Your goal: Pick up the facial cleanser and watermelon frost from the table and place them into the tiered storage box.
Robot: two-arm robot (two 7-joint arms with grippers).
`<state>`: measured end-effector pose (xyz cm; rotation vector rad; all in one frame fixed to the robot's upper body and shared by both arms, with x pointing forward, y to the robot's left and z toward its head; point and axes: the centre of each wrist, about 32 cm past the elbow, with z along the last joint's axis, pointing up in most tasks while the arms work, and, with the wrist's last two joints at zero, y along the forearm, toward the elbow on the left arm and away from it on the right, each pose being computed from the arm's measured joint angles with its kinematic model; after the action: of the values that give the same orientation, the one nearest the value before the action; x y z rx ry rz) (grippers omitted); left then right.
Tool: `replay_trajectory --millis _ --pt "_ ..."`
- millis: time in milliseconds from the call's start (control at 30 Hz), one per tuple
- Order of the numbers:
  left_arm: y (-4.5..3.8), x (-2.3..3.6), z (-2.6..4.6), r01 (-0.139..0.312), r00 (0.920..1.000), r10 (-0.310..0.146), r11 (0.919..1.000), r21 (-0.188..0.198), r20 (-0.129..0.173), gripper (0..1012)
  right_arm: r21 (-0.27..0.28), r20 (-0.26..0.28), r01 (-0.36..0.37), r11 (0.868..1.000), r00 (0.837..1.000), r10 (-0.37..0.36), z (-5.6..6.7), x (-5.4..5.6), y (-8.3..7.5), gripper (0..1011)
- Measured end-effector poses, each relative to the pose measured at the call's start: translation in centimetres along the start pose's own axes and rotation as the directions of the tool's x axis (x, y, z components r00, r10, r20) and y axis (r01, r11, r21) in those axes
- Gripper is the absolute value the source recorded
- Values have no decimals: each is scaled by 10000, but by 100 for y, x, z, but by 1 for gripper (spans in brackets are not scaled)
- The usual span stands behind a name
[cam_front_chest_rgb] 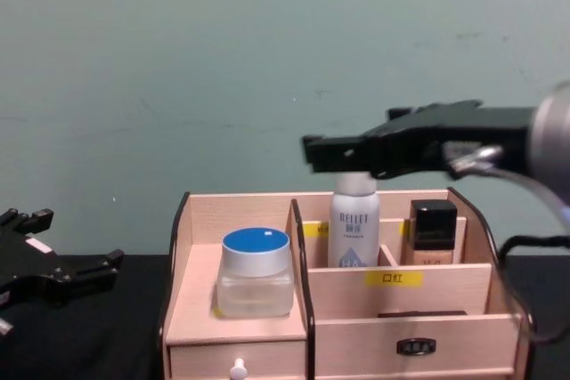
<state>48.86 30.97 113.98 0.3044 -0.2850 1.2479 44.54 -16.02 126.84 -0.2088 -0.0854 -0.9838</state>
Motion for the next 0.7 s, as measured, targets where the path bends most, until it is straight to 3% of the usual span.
replay_trajectory --millis 300,500,533,633,700 --pt "0 0 0 -1 10000 1 10000 -1 1 1001 272 41 856 9960 9963 -857 -35 270 -277 1002" --pt "0 0 0 0 10000 0 10000 0 0 1001 84 141 1778 9840 9840 -1779 -139 403 -327 1000" --pt "0 0 0 -1 10000 1 10000 0 0 1001 -441 175 3081 9503 9514 -3076 -336 591 -263 1002" --pt "0 0 0 -1 10000 1 10000 0 1 1001 -539 200 3332 9413 9429 -3326 -382 638 -234 1000" --pt "0 0 0 -1 10000 1 10000 1 0 1001 -705 243 3687 9269 9295 -3680 -446 718 -187 1002"
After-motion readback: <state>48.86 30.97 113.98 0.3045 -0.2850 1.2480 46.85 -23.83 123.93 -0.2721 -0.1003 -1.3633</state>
